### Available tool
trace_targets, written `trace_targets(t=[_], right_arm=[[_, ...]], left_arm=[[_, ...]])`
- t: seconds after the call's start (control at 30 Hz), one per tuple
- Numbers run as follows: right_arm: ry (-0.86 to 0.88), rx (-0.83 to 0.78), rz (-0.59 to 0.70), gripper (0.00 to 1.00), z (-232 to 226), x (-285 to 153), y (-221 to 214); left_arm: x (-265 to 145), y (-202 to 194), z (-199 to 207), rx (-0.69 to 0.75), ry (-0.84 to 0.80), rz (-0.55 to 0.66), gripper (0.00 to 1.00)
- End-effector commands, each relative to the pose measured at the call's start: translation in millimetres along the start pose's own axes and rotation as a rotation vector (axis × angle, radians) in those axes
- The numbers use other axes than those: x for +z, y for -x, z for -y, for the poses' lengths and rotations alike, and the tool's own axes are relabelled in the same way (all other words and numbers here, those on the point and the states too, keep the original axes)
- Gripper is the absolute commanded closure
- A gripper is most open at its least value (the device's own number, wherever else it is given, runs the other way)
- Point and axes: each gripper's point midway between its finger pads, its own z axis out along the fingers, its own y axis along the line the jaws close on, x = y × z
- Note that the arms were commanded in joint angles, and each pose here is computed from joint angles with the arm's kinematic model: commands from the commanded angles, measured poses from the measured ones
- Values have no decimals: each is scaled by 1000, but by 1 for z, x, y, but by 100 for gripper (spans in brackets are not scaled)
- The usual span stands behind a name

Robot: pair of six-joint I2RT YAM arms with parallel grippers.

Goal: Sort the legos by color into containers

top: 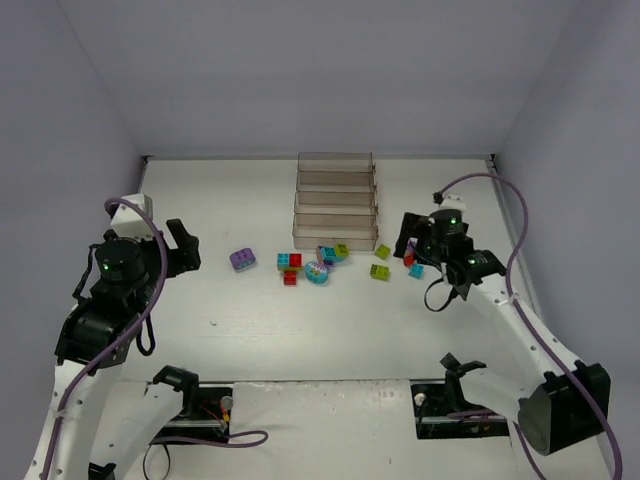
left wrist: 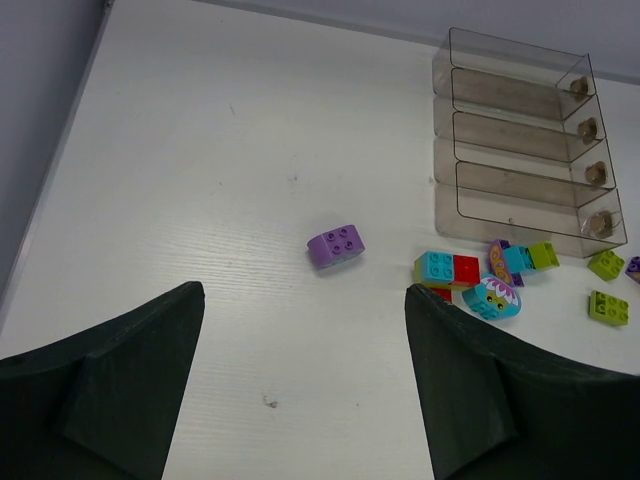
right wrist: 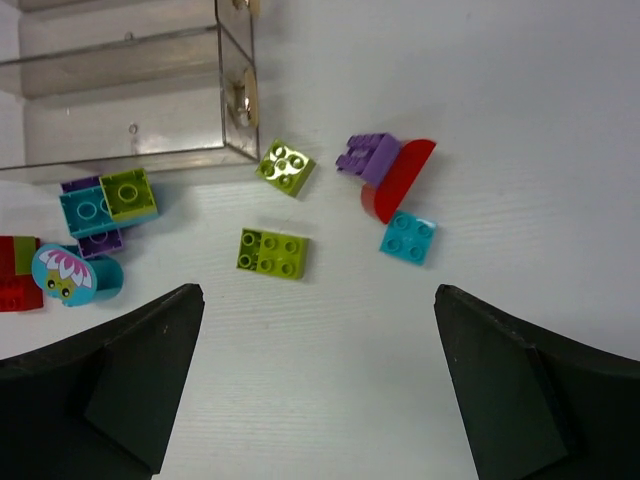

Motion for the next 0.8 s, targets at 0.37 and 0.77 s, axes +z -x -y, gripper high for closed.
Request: trace_targets(t=[0.37,0.77], right_arm=[[-156,92,-141,21,-47,64,-63],[-219,89,-196,23,-50,113,-91]], left_arm=[[4,-3,3,-50,-1,-6,25],[11,-14,10,-69,-20,-39,25]])
